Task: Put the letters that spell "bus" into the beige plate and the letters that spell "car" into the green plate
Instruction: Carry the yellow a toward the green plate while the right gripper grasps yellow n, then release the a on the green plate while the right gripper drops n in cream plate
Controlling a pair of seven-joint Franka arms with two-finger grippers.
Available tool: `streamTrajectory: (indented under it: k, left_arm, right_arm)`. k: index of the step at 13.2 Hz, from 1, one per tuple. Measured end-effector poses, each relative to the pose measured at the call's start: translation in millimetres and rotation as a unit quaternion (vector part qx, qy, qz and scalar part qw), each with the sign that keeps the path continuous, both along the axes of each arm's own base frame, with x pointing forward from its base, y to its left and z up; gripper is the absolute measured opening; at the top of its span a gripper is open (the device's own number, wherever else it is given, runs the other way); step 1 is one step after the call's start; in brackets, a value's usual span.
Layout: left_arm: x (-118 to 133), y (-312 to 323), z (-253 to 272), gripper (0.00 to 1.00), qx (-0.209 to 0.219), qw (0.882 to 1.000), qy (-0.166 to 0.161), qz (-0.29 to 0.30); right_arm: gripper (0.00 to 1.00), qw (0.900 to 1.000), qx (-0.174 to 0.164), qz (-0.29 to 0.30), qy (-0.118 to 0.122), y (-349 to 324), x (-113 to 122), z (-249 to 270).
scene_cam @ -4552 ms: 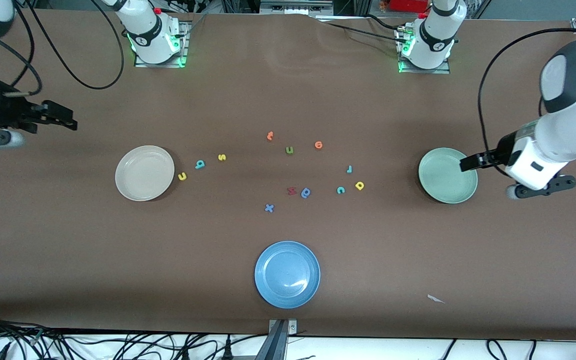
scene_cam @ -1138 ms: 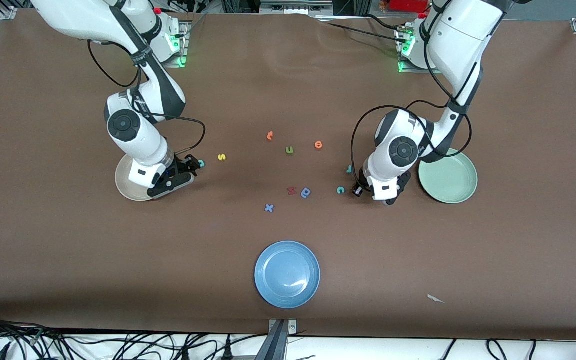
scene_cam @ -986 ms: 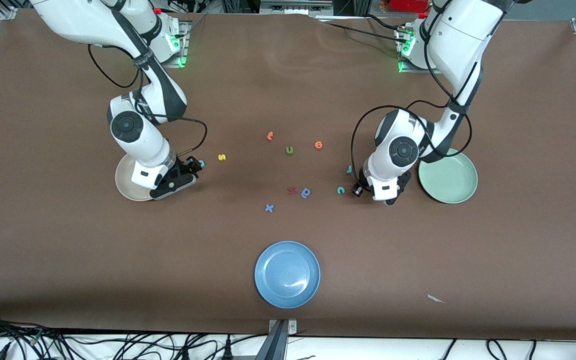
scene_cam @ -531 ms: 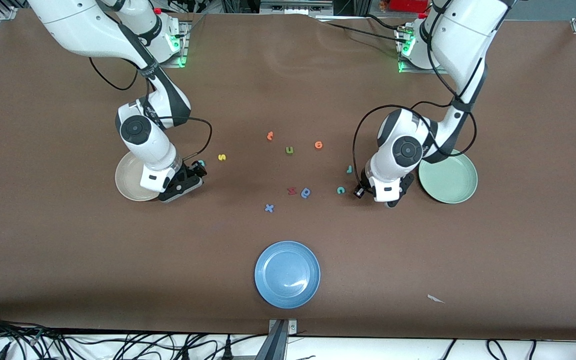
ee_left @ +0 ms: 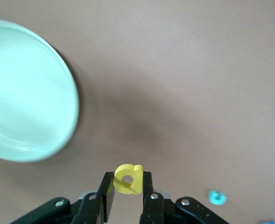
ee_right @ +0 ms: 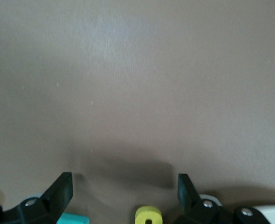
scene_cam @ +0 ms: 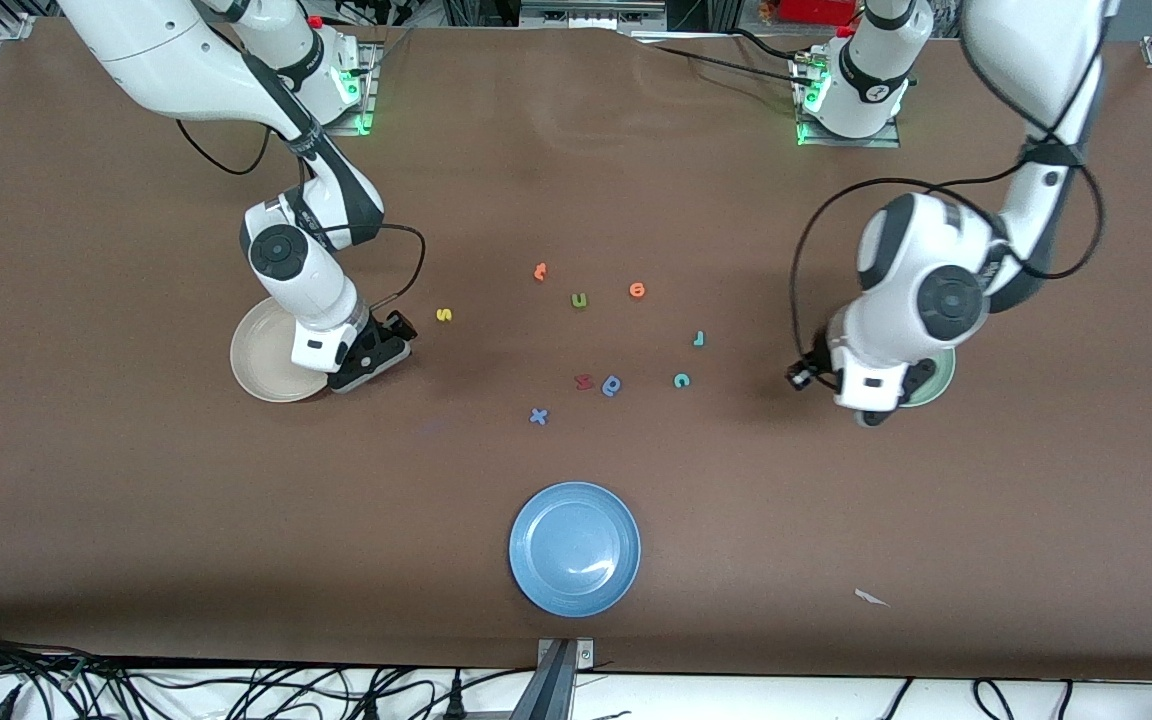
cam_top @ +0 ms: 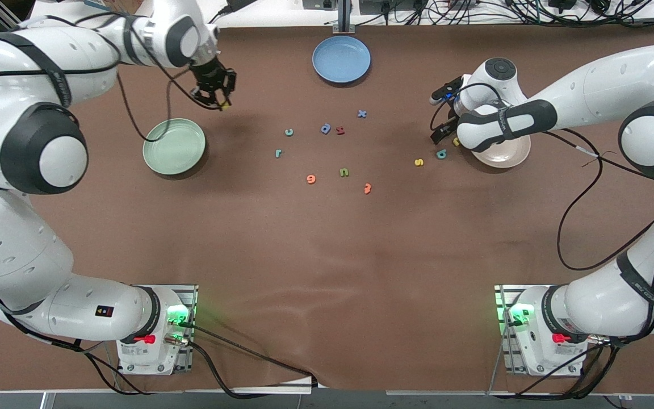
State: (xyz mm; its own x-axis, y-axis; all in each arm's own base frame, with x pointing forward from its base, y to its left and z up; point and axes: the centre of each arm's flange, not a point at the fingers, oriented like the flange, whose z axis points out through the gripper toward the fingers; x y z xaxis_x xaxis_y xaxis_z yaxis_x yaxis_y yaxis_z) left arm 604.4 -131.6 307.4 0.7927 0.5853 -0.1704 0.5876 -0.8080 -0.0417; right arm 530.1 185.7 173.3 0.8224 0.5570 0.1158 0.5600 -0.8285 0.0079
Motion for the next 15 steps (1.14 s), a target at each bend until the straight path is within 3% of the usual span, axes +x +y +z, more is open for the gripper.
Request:
streamTrajectory:
  k: [3,6,11,15]
  left_arm:
    - [4,69,-7,0.29,-0.005,0.999,0.009,-0.051]
    - [-8,116,-28,0.29,0.001,0.995,0.029,-0.095]
    - [-22,114,-46,0.33,0.007,0.992,0.044,-0.114]
    - [-20,114,-44,0.67,0.007,0.993,0.04,-0.114]
  right_arm:
    - [1.0,1.0,-0.008,0.007,-0.002,-21,1,4]
    - [1.0,1.0,-0.011,0.009,-0.003,-33,3,5]
    - [1.0,1.0,-0.008,0.01,-0.006,-33,-1,2]
    - [1.0,1.0,0.002,0.011,-0.019,-32,-8,-2]
